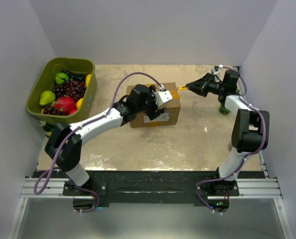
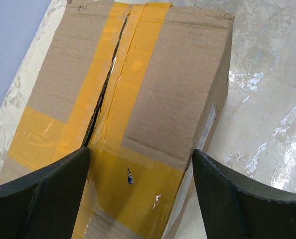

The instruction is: Unpack the express box

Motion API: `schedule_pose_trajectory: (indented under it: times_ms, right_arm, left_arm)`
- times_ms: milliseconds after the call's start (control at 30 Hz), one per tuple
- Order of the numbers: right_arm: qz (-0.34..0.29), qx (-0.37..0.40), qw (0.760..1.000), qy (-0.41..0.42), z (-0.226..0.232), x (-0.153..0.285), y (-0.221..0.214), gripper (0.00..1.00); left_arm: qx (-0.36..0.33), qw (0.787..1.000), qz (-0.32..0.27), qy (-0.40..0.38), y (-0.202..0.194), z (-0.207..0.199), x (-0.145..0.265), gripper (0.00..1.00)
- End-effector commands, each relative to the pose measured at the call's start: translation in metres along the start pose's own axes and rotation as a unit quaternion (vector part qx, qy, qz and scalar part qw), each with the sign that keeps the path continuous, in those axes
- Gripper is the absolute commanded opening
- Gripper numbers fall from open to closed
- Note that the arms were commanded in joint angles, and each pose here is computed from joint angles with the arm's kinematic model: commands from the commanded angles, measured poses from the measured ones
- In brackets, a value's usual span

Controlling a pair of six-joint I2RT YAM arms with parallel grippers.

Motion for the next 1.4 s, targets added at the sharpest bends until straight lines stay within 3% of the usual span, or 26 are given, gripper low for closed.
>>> schedule_pose_trajectory:
  times_ms: [0, 433, 700, 1367]
  right_arm:
    - [0.036, -0.005, 0.999, 0.023, 0.011, 0.010, -0.014, 0.00]
    - [0.057, -0.016, 0.998, 0.023, 0.009, 0.020, -0.022, 0.00]
    - [0.058, -0.037, 0.998, 0.006, 0.005, 0.035, -0.031, 0.00]
    - [0.098, -0.043, 0.994, -0.009, 0.011, 0.059, -0.067, 0.00]
  left_arm:
    - [0.017, 0.995, 0.080, 0.052, -0.047, 0.015, -0.012, 0.85]
    - [0.048, 0.993, 0.081, 0.077, -0.046, 0.031, -0.020, 0.83]
    - [0.074, 0.990, 0.081, 0.090, -0.048, 0.049, -0.021, 0.70]
    - [0.133, 0.981, 0.081, 0.115, -0.056, 0.064, -0.023, 0.63]
Point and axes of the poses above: each gripper's point midway between its finger pads, its own x axis back along the fingers, its own z axis along the line the jaws close on, y = z × x, the point moved 3 cm from there along x, back along the fingers, and after that the axes turned 13 degrees about x, right-handed, at the moved point
